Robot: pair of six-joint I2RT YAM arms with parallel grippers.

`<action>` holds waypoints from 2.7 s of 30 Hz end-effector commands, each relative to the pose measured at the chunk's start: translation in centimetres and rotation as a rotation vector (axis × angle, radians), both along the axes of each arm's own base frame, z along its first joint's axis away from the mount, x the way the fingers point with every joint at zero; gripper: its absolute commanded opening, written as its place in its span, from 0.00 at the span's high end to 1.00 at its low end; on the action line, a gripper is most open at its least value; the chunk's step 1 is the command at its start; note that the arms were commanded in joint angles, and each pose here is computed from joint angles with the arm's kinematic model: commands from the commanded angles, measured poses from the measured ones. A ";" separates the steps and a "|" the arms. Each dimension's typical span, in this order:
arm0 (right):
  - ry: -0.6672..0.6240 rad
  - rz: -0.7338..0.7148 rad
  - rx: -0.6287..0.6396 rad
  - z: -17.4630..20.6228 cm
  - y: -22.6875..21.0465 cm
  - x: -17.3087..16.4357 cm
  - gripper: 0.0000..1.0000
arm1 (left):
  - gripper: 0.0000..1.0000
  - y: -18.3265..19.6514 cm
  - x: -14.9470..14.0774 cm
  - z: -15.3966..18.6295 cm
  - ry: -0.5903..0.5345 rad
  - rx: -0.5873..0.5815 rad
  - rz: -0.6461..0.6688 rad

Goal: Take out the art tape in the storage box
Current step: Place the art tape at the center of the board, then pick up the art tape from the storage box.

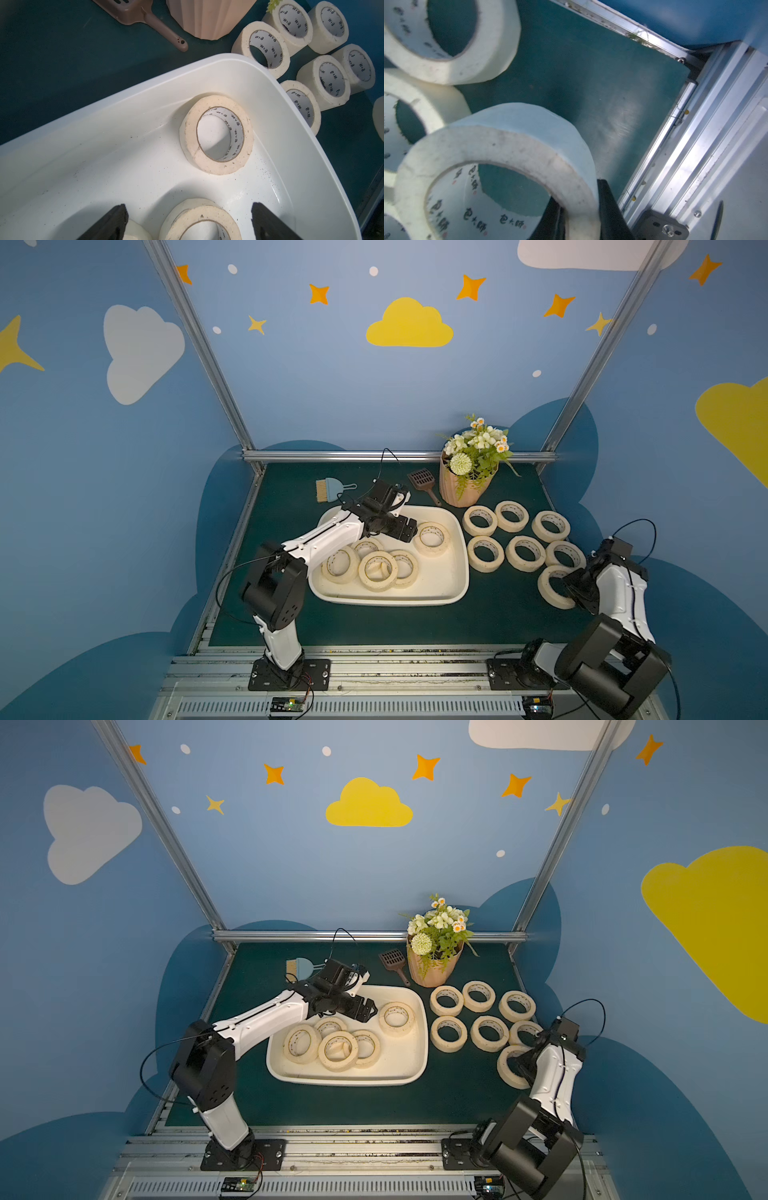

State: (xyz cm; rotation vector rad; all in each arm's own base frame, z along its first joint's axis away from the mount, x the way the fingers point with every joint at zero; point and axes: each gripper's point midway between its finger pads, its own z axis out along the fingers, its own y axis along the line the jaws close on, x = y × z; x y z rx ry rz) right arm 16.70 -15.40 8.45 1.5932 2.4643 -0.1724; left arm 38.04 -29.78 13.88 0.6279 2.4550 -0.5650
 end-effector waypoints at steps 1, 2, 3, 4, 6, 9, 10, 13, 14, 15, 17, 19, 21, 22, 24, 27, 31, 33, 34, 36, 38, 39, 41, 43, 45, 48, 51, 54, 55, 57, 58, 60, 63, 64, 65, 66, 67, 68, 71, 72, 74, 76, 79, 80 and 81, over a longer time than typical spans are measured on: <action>-0.028 -0.083 -0.024 -0.7 -2.1 -1.0 1.00 | 0.04 -1.1 0.2 -0.9 0.020 0.000 -0.042; -0.017 -0.108 -0.013 -1.3 -2.6 -1.6 1.00 | 0.05 -1.3 0.4 -1.7 0.032 0.006 -0.046; -0.018 -0.134 0.008 -1.9 -2.9 -1.9 1.00 | 0.05 -1.5 0.5 -2.4 0.043 0.012 -0.046; -0.019 -0.152 0.017 -2.4 -3.3 -2.0 1.00 | 0.05 -1.5 0.6 -3.0 0.053 0.017 -0.045; 0.021 -0.171 -0.001 -3.2 -4.2 -2.3 1.00 | 0.05 -1.7 0.9 -4.2 0.069 0.029 -0.041; 0.053 -0.193 -0.030 -4.2 -5.5 -2.3 1.00 | 0.05 -1.8 1.1 -5.4 0.082 0.045 -0.037; 0.048 -0.197 -0.037 -4.3 -5.8 -2.0 1.00 | 0.05 -1.8 1.2 -5.6 0.082 0.052 -0.035; 0.039 -0.186 -0.043 -4.4 -6.2 -0.8 1.00 | 0.05 -1.6 1.4 -6.3 0.087 0.065 -0.026; 0.039 -0.176 -0.043 -4.4 -6.1 -0.3 1.00 | 0.05 -1.7 1.4 -6.4 0.087 0.067 -0.026; 0.045 -0.166 -0.047 -4.5 -6.2 0.3 1.00 | 0.05 -1.8 1.5 -6.6 0.090 0.068 -0.024; 0.056 -0.146 -0.047 -4.5 -6.1 1.4 1.00 | 0.05 -1.8 1.6 -6.9 0.096 0.072 -0.022; 0.066 -0.129 -0.040 -4.8 -6.1 2.4 1.00 | 0.05 -1.9 1.6 -7.0 0.098 0.075 -0.021; 0.093 -0.111 -0.019 -5.2 -6.2 3.1 1.00 | 0.05 -1.9 1.6 -7.3 0.104 0.080 -0.021; 0.106 -0.104 -0.010 -5.4 -6.2 3.3 1.00 | 0.05 -2.0 1.5 -7.3 0.105 0.082 -0.023; 0.121 -0.084 -0.005 -5.4 -6.2 3.6 0.90 | 0.05 -2.0 1.5 -7.5 0.105 0.089 -0.026; 0.117 -0.047 -0.040 -4.6 -6.1 3.6 0.63 | 0.05 -2.1 1.4 -7.7 0.107 0.095 -0.029; 0.096 0.009 -0.074 -2.9 -5.3 3.3 0.39 | 0.05 -2.4 1.4 -7.9 0.110 0.099 -0.034; 0.037 0.048 -0.064 -1.7 -3.7 3.8 0.35 | 0.05 -2.4 1.4 -8.1 0.112 0.107 -0.037; 0.013 0.073 -0.065 -1.1 -2.8 4.2 0.35 | 0.05 -2.6 1.3 -8.1 0.113 0.109 -0.039; -0.046 0.165 -0.062 0.4 -0.2 5.3 0.34 | 0.05 -2.6 1.4 -8.2 0.115 0.111 -0.039; -0.099 0.260 -0.038 1.6 2.7 6.3 0.34 | 0.05 -2.9 1.4 -8.3 0.118 0.108 -0.040; -0.119 0.313 -0.026 2.1 4.2 6.8 0.34 | 0.05 -3.1 1.4 -8.3 0.118 0.107 -0.043; -0.129 0.406 -0.007 2.9 7.1 7.1 0.34 | 0.05 -3.5 1.4 -8.6 0.122 0.111 -0.048; -0.129 0.521 0.008 3.4 10.1 7.3 0.37 | 0.05 -4.0 1.5 -8.9 0.125 0.116 -0.055; -0.110 0.611 0.016 3.7 12.5 6.9 0.40 | 0.06 -4.5 1.6 -9.2 0.131 0.118 -0.060; -0.086 0.761 0.042 3.7 16.4 6.2 0.49 | 0.09 -5.1 1.9 -9.5 0.136 0.124 -0.064; -0.056 0.874 0.047 4.0 19.4 5.7 0.54 | 0.14 -5.6 2.1 -9.8 0.140 0.128 -0.067; -0.063 0.958 0.055 4.7 22.1 5.9 0.60 | 0.34 -5.8 2.3 -10.1 0.145 0.134 -0.065; -0.066 0.980 0.058 4.9 22.8 6.1 0.61 | 0.43 -5.8 2.3 -10.1 0.145 0.137 -0.062; -0.059 1.026 0.067 5.3 24.5 6.5 0.61 | 0.59 -5.8 2.4 -10.1 0.141 0.140 -0.059; -0.057 1.045 0.071 5.3 25.2 6.7 0.61 | 0.66 -5.7 2.5 -10.0 0.140 0.141 -0.055; -0.055 1.088 0.078 5.6 26.8 7.2 0.60 | 0.78 -5.5 2.4 -9.7 0.133 0.150 -0.054; -0.051 1.141 0.093 5.8 29.0 8.0 0.60 | 0.87 -5.0 2.3 -8.6 0.113 0.169 -0.051; -0.054 1.152 0.107 5.7 29.7 8.2 0.60 | 0.87 -4.8 2.2 -8.1 0.106 0.177 -0.052; -0.064 1.164 0.126 5.8 30.5 8.6 0.60 | 0.87 -4.5 2.1 -7.5 0.096 0.183 -0.052; -0.082 1.169 0.148 6.0 31.3 9.1 0.59 | 0.88 -4.2 1.9 -6.7 0.083 0.188 -0.051; -0.097 1.175 0.160 6.1 31.9 9.5 0.59 | 0.88 -3.9 1.7 -6.0 0.072 0.194 -0.051; -0.115 1.181 0.170 6.3 32.5 10.0 0.59 | 0.89 -3.7 1.4 -5.3 0.057 0.197 -0.052; -0.146 1.190 0.201 6.7 34.1 11.3 0.59 | 0.88 -3.3 0.5 -3.1 0.029 0.182 -0.052; -0.155 1.194 0.208 6.8 34.5 11.7 0.59 | 0.88 -3.3 0.1 -2.5 0.023 0.177 -0.053; -0.170 1.204 0.225 6.9 35.6 12.5 0.58 | 0.88 -3.4 -0.6 -1.4 0.006 0.167 -0.057; -0.178 1.211 0.242 6.9 36.5 13.2 0.58 | 0.88 -3.6 -1.1 -0.5 -0.007 0.162 -0.059; -0.187 1.217 0.268 6.5 37.8 14.0 0.57 | 0.88 -4.0 -1.7 0.5 -0.023 0.151 -0.064; -0.188 1.217 0.275 6.4 38.1 14.3 0.57 | 0.88 -4.2 -1.8 0.8 -0.027 0.145 -0.066; -0.188 1.219 0.280 6.2 38.3 14.4 0.57 | 0.88 -4.3 -1.9 1.0 -0.033 0.142 -0.068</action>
